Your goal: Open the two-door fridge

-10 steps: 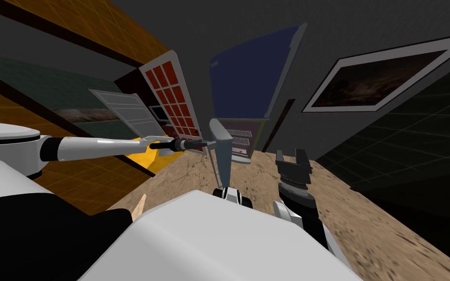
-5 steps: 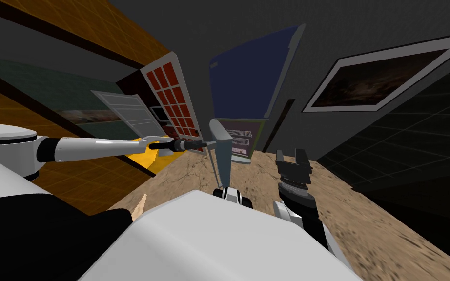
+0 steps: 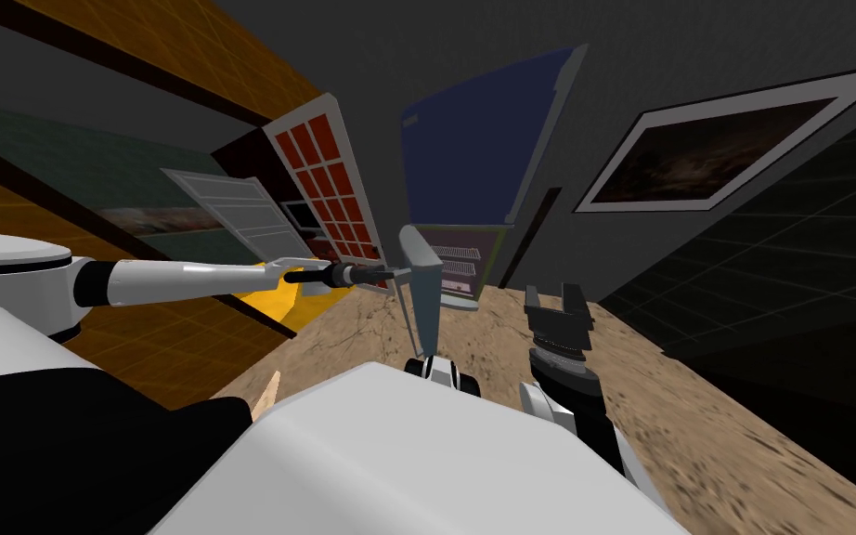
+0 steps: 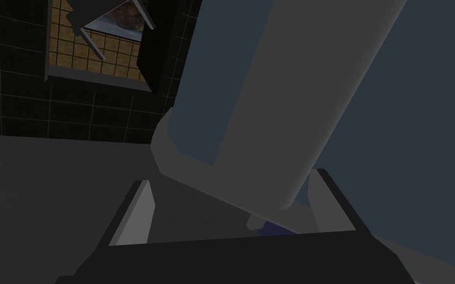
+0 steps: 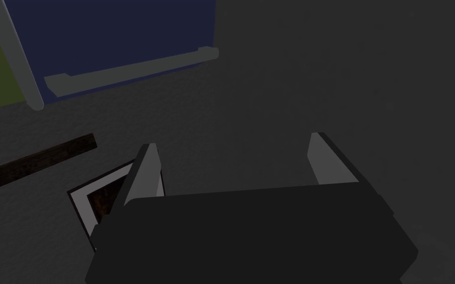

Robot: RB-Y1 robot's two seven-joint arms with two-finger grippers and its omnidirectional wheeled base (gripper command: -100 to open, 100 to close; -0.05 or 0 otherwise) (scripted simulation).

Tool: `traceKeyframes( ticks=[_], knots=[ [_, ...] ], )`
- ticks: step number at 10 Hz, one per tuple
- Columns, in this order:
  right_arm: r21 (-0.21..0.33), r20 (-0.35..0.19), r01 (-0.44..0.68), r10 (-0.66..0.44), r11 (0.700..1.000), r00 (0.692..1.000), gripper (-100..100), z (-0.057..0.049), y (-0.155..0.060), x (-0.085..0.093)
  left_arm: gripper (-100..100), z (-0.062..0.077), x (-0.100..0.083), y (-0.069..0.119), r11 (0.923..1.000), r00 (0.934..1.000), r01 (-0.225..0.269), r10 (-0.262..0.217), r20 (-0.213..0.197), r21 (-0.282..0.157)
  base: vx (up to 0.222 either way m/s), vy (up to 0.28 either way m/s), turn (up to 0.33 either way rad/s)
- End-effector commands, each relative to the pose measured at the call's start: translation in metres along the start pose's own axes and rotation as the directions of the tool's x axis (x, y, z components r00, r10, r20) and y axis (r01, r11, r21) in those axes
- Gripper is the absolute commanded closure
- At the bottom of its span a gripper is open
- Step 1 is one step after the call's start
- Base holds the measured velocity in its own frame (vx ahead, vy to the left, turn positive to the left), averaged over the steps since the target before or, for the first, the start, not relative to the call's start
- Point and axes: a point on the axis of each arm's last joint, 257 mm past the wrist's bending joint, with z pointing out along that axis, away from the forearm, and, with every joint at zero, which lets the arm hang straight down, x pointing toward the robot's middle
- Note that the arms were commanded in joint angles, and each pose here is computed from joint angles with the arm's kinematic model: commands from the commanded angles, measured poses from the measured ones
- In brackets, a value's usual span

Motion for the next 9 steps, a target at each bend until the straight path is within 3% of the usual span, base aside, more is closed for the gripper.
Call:
traceKeyframes(
  ticks=[1, 5, 6, 7, 8, 9],
  knots=[
    [0.0, 0.0, 0.0, 0.0, 1.0, 1.0, 0, 0.0, 0.0, 0.0, 100, 0.006, 0.01, -0.01, 0.9993, 0.9997, 0.02, -0.02, -0.012, 0.03, 0.005, -0.012, 0.011],
    [0.0, 0.0, 0.0, 0.0, 1.0, 1.0, 0, 0.0, 0.0, 0.0, 100, 0.013, 0.018, -0.021, 0.9968, 0.999, 0.03, -0.027, -0.036, 0.074, -0.027, 0.073, -0.023],
    [0.0, 0.0, 0.0, 0.0, 1.0, 1.0, 0, 0.0, 0.0, 0.0, -100, -0.02, 0.001, 0.024, 0.992, 0.9966, -0.078, 0.075, -0.034, -0.099, -0.057, 0.181, -0.391],
    [0.0, 0.0, 0.0, 0.0, 1.0, 1.0, 0, 0.0, 0.0, 0.0, -100, -0.037, -0.003, 0.036, 0.9802, 0.9922, -0.122, 0.116, -0.046, -0.156, -0.083, 0.261, -0.498],
    [0.0, 0.0, 0.0, 0.0, 1.0, 1.0, 0, 0.0, 0.0, 0.0, -100, -0.049, -0.013, 0.051, 0.9622, 0.9859, -0.166, 0.158, -0.056, -0.216, -0.091, 0.232, -0.211],
    [0.0, 0.0, 0.0, 0.0, 1.0, 1.0, 0, 0.0, 0.0, 0.0, -100, -0.064, -0.027, 0.058, 0.9407, 0.9741, -0.226, 0.216, -0.065, -0.253, -0.07, 0.148, 0.012]
  ],
)
